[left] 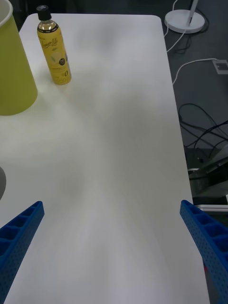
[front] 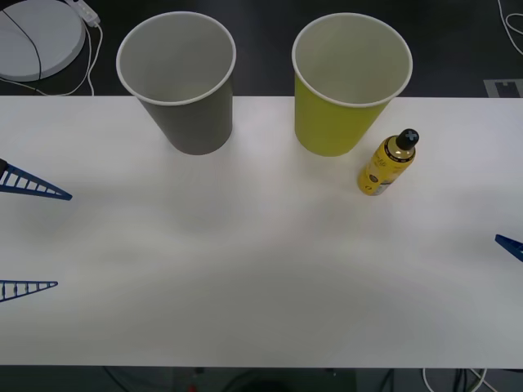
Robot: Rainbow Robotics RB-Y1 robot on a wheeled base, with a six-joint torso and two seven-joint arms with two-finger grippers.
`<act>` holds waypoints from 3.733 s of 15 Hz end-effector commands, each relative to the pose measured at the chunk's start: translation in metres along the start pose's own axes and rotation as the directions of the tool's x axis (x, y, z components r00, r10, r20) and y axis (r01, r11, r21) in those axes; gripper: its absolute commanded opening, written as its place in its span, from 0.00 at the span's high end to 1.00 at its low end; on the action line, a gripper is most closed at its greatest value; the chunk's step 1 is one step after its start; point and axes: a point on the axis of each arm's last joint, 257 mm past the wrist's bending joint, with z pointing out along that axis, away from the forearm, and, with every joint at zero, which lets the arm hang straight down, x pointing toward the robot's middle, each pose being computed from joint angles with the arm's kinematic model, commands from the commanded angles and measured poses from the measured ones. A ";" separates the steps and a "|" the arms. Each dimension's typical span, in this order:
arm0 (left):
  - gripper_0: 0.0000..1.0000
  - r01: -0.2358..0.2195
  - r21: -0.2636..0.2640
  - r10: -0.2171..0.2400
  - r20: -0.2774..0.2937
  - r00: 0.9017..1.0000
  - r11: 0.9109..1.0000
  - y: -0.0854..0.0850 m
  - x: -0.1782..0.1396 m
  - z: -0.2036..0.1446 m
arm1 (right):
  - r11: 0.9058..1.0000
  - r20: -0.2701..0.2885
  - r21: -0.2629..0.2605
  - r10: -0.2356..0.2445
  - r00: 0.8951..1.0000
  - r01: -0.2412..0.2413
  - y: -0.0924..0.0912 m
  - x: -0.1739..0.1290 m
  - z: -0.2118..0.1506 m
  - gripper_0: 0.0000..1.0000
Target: Put the can into the green bin and the plastic bottle into the gray bin
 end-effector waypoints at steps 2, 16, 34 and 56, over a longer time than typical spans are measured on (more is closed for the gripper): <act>0.00 0.000 0.000 0.000 0.000 1.000 1.000 0.000 0.000 0.000 | 1.000 0.024 -0.007 0.022 0.999 -0.022 -0.004 0.009 -0.001 0.00; 0.00 0.000 0.000 0.000 0.000 1.000 1.000 0.000 0.000 0.000 | 0.998 0.124 -0.064 0.032 0.992 -0.025 -0.007 0.047 0.048 0.00; 0.00 0.000 0.000 0.000 0.000 1.000 1.000 0.000 0.000 0.000 | 0.996 0.142 0.086 0.026 0.990 -0.039 -0.027 0.055 0.149 0.00; 0.00 0.000 0.000 0.000 0.000 1.000 1.000 0.000 0.000 0.000 | 0.993 0.185 0.109 0.011 0.983 -0.032 -0.032 0.018 0.216 0.00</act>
